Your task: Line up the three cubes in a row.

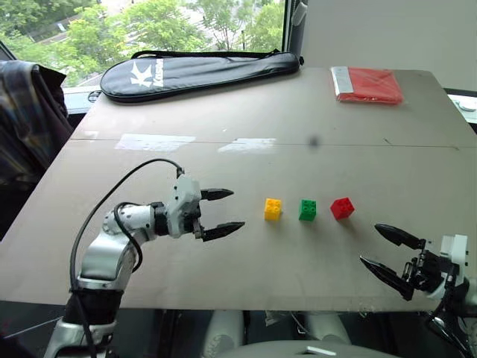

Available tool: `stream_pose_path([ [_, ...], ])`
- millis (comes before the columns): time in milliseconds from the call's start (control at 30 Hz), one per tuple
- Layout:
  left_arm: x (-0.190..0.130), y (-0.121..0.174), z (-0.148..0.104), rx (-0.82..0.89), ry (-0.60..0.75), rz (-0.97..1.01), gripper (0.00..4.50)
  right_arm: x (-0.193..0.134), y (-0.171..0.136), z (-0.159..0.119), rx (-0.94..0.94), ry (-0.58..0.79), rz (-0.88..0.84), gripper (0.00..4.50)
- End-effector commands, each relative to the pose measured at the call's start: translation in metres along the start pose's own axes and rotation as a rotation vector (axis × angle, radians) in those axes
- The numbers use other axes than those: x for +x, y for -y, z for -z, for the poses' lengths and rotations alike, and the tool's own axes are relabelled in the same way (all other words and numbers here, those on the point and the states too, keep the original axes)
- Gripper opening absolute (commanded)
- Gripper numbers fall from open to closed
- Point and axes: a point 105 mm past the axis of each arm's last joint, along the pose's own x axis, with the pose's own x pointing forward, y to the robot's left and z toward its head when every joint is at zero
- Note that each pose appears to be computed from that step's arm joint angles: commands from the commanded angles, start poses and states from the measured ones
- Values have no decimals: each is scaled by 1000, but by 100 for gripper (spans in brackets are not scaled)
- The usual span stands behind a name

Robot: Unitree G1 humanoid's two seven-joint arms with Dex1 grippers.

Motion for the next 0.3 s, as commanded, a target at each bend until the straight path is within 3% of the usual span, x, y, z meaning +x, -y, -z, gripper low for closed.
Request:
stream_pose_path([
  [33,-21,5,17,-37,-44,-250,443,-13,13,0,-49,-23,37,450],
  [167,-31,20,42,-82,-82,-381,443,-19,22,9,-55,-51,44,450],
  [300,-28,43,64,-112,-122,-369,443,-22,29,15,-67,-78,40,450],
])
